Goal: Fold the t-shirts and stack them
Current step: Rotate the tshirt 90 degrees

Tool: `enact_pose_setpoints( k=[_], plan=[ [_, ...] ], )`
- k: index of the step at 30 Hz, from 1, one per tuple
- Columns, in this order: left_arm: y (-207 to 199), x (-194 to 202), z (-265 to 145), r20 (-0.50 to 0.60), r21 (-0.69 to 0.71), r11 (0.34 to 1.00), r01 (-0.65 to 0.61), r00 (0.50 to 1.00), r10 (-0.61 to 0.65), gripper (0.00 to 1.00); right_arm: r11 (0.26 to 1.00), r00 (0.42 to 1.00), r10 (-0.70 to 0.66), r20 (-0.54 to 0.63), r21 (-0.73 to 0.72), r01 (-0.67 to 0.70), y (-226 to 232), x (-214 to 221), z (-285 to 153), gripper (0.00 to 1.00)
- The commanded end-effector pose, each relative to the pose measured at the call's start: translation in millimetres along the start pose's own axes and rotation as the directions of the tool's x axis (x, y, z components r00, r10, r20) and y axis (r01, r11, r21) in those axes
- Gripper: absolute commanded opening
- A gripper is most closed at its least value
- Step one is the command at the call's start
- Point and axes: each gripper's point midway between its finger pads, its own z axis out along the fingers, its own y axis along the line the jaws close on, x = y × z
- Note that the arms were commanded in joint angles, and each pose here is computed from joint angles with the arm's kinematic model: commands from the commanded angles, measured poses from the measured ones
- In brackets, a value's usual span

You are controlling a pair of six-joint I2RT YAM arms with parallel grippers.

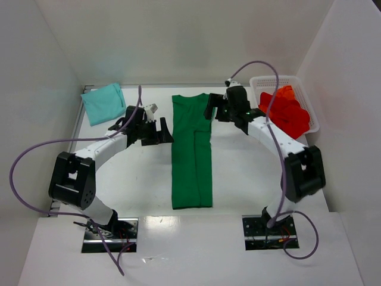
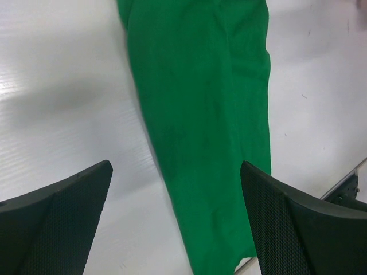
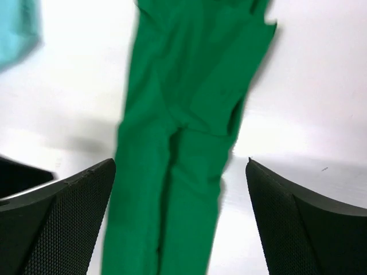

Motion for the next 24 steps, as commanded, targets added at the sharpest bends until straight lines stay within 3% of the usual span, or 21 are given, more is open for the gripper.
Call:
enact_pose_setpoints(
  k=[1,6,14,19,24],
  plan=[
    [-17,2,-16,0.019,0.037,0.999,-0.023,1.0,0.022,1.0,1.0,0.999,-0.009,0.039,-0.003,0.009,-1,-6,-34,1.0],
    [-39,41,-19,-0.106,0.067,0.998,-0.014,0.994,0.021,1.0,0.995,0.995,0.081,-0.063,-0.056,-0.084,-6,54,-62,1.0],
    [-47,91,-25,-0.159,-0.001,0.999,0.033,0.987,-0.033,1.0,0.978,0.974,0.175,-0.147,-0.089,-0.189,8,117,-101,1.0],
    [-57,118,-39,-0.169,0.011,0.999,0.052,0.984,-0.05,1.0,0.955,0.926,0.245,-0.286,-0.094,-0.282,21,175,-112,1.0],
    [-61,136,-46,-0.176,0.017,0.998,0.055,0.983,-0.051,1.0,0.945,0.896,0.253,-0.364,-0.104,-0.309,31,216,-126,0.93]
  ],
)
